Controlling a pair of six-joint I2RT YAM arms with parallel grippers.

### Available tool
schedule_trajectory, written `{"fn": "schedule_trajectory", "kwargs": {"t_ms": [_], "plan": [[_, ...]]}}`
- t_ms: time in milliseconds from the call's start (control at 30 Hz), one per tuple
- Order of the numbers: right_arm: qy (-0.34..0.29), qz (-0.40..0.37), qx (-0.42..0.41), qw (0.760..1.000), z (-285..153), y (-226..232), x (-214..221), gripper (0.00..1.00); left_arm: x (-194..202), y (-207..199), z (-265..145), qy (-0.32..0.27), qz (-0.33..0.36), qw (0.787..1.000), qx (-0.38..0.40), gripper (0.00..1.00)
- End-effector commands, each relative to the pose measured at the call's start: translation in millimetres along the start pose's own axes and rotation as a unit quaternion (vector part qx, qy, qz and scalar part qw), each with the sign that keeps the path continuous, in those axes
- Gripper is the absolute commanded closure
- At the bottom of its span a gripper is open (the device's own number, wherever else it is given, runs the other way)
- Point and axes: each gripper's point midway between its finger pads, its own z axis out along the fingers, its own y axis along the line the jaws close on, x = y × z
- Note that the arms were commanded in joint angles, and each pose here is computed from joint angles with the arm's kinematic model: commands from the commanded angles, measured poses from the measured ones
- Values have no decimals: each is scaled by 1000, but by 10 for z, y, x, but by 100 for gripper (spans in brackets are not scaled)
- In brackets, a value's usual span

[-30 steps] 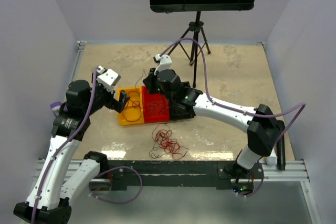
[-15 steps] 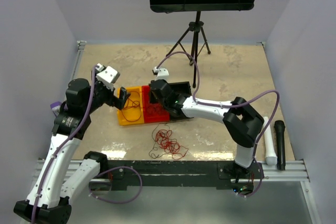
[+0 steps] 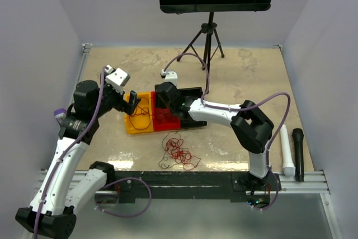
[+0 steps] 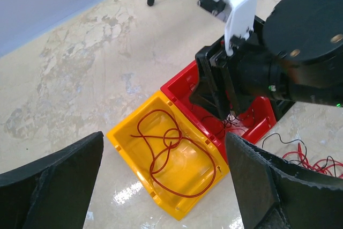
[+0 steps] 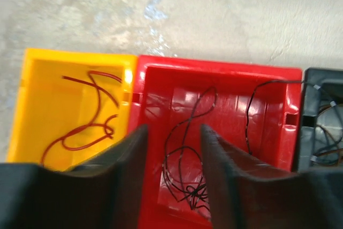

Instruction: Untangle the cables

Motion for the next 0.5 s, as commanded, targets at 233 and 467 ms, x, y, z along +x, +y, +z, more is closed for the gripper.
{"fn": "schedule_trajectory", "kwargs": {"t_ms": [233,467], "plan": [[-62,30,-99,993,-968,266,-832,30,-238,-44,-14,-32,12,999,21,0],[13,16,-137,990,-1679,242,171,30,-238,-52,-5,-30,23,999,28,0]]}}
